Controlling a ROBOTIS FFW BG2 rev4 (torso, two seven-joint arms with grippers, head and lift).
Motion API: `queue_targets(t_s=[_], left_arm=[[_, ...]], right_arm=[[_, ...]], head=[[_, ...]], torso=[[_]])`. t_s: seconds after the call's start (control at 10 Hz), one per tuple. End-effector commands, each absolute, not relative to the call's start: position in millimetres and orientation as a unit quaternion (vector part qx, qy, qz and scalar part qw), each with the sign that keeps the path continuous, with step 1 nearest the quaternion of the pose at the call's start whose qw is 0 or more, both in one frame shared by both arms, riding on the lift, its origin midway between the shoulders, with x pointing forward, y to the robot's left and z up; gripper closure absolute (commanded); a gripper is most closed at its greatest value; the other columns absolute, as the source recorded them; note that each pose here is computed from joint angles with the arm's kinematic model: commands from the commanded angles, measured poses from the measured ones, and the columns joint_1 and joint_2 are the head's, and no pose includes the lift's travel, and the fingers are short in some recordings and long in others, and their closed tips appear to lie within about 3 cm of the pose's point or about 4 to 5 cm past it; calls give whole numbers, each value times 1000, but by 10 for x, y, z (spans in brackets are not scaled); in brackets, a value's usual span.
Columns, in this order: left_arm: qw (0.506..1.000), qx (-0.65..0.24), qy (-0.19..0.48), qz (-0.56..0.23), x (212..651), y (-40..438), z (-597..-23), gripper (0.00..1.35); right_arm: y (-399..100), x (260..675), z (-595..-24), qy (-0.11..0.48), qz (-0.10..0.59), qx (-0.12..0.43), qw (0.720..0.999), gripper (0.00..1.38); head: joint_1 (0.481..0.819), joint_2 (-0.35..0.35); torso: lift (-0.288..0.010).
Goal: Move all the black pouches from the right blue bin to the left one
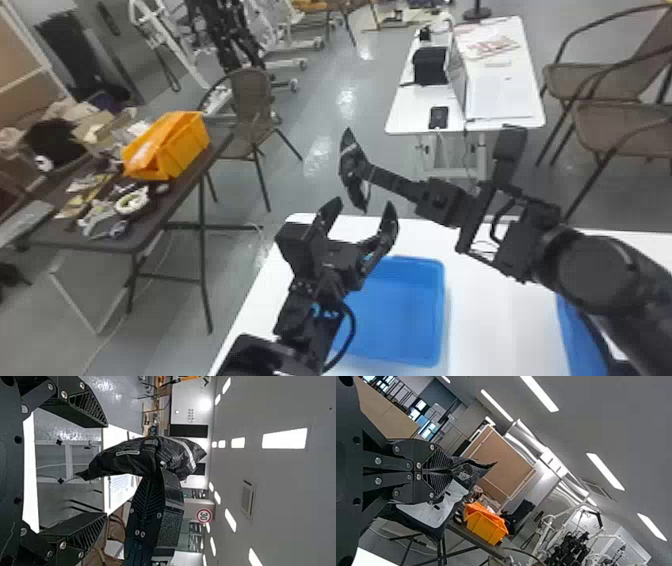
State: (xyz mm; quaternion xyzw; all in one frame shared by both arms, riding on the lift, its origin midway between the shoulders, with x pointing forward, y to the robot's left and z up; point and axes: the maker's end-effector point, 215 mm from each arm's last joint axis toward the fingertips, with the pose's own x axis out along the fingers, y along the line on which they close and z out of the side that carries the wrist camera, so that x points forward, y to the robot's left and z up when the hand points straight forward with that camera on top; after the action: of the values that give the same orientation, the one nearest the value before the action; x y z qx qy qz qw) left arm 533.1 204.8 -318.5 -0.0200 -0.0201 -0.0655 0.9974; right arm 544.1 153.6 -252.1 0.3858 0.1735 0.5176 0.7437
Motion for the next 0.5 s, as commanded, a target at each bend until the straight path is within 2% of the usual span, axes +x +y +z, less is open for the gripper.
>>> queue_targets(t_s=[0.0, 0.1, 0.2, 0.3, 0.4], left_arm=[[997, -18, -21, -68, 5358, 2023, -3184, 245], [997, -17, -14, -70, 5368, 2007, -3221, 262], [997, -19, 4, -71, 5369, 1975, -3310, 578], [997, -30, 15, -63, 5366, 1984, -3365, 953], [998, -25, 6, -55, 5353, 2001, -3308, 1134]], right_arm=[[1557, 5417, -2537, 179, 519, 390, 739, 1214], [1570, 5398, -2541, 182, 521, 393, 736, 1214], [1570, 5395, -2516, 181, 523, 392, 735, 1214], [1573, 5391, -2514, 181, 523, 391, 735, 1214], [1573, 5391, -2516, 181, 523, 390, 736, 1214]], head=[[639, 349], [640, 350], [641, 350], [645, 350], [647, 350]], torso=[[10], [10], [10], [10], [10]])
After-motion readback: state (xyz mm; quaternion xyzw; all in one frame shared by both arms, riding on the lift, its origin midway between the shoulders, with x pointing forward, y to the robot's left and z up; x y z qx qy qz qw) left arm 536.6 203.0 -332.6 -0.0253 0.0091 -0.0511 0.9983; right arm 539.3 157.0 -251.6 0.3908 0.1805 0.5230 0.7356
